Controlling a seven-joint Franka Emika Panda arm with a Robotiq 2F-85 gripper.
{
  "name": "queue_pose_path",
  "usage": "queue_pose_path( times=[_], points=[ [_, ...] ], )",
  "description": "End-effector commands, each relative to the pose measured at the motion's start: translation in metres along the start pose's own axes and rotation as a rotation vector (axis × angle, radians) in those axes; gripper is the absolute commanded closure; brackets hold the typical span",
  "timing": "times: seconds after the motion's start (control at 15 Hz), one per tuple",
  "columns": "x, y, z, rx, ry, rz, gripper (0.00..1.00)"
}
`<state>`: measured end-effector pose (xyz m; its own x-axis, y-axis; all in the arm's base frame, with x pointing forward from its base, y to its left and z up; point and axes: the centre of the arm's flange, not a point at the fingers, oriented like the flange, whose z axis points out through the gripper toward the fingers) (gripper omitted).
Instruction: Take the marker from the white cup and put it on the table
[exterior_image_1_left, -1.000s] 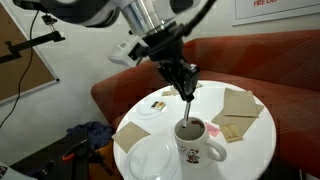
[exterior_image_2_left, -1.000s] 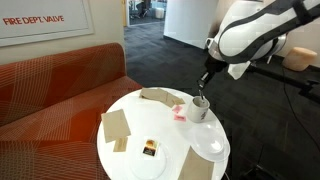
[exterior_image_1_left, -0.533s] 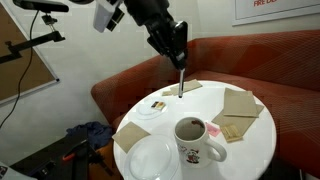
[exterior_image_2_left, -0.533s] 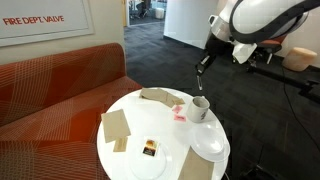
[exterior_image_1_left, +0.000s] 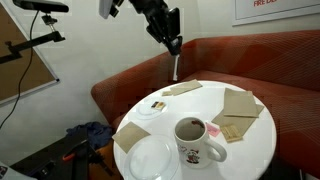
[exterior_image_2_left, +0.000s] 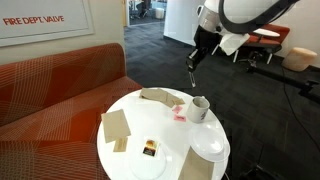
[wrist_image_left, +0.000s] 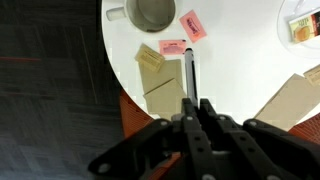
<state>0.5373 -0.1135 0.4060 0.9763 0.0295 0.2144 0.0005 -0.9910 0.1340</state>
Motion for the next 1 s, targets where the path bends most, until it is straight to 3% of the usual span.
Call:
queue_pose_path(
  times=[0.0, 0.93],
  points=[
    [0.026, -0.02, 0.003, -0.017, -0.062, -0.006, 0.97],
    [0.035, -0.076, 0.106, 0.033, -0.193, -0.181, 0.97]
  ],
)
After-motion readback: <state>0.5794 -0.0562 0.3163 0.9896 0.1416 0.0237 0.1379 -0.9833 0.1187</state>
